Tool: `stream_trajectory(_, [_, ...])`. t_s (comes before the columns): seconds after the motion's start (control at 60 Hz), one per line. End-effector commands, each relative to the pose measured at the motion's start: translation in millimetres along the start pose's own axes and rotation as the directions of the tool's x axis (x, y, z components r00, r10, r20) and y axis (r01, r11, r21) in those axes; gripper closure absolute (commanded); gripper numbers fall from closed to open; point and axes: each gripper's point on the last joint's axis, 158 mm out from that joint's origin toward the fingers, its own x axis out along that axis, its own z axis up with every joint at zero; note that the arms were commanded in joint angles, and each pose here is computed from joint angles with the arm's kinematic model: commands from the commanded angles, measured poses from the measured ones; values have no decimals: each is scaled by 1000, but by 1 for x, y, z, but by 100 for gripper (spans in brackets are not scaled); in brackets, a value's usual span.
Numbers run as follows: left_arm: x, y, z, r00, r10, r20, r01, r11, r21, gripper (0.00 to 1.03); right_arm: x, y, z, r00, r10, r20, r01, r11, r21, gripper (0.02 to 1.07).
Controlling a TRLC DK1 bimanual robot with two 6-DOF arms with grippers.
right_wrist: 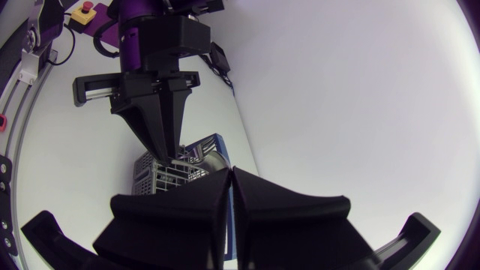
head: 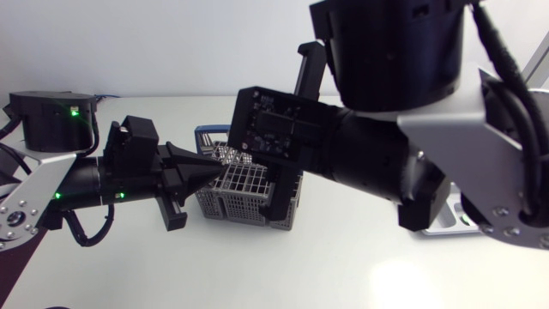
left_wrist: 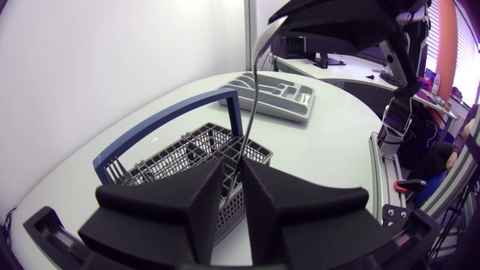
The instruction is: Unload the cutlery basket into the drawer organizer.
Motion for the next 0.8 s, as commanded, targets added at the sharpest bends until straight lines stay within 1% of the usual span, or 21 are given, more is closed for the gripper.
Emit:
stream_trajectory(0.0, [-4, 1, 16, 999, 3, 33, -3, 1000, 0, 92, -6, -13, 8, 999, -26, 26, 25, 999, 34, 101])
stream_trajectory(0.25, [-3, 0, 18, 1000, -8, 26, 9, 1000, -5, 97, -2, -13, 9, 999, -30, 33, 28, 999, 38, 101])
stream_trajectory(0.283, [-2, 0, 19, 1000, -10, 21, 10, 1000, -9, 101, -1, -14, 10, 999, -34, 35, 32, 999, 42, 100])
stream_trajectory(0.417, [-1, 0, 19, 1000, -11, 6, 11, 1000, -12, 101, 2, -15, 8, 998, -46, 38, 44, 998, 47, 99])
stream_trajectory(0.5, [-1, 3, 19, 1000, -1, 5, 1, 1000, -15, 101, 3, -22, 10, 996, -77, 44, 74, 995, 65, 95])
stream_trajectory(0.55, [-2, 9, 21, 1000, 17, 12, -17, 1000, -15, 101, 3, -30, 8, 994, -102, 42, 98, 991, 91, 84])
stream_trajectory(0.567, [-2, 10, 22, 1000, 22, 15, -22, 1000, -17, 101, 2, -33, 8, 993, -110, 43, 105, 989, 104, 77])
stream_trajectory(0.583, [-4, 17, 27, 998, 51, 30, -50, 998, -25, 101, 1, -41, 7, 990, -132, 44, 125, 983, 133, 62])
stream_trajectory(0.6, [-5, 20, 29, 997, 62, 38, -61, 998, -30, 101, 0, -45, 5, 989, -142, 42, 134, 980, 148, 55])
stream_trajectory(0.617, [-5, 21, 29, 997, 64, 40, -63, 997, -34, 101, -1, -47, 5, 988, -147, 43, 139, 978, 154, 51])
stream_trajectory(0.633, [-6, 25, 30, 996, 77, 47, -75, 996, -44, 101, -1, -52, 3, 987, -158, 38, 149, 973, 174, 45])
stream_trajectory(0.667, [-8, 29, 30, 995, 88, 51, -86, 995, -51, 101, -1, -57, 0, 985, -168, 31, 158, 966, 206, 39])
stream_trajectory(0.7, [-8, 33, 32, 993, 107, 58, -103, 993, -63, 101, -1, -64, -5, 984, -180, 16, 170, 952, 256, 35])
stream_trajectory(0.783, [-10, 43, 38, 984, 154, 89, -147, 986, -82, 101, 3, -69, -15, 985, -174, -8, 165, 923, 349, 34])
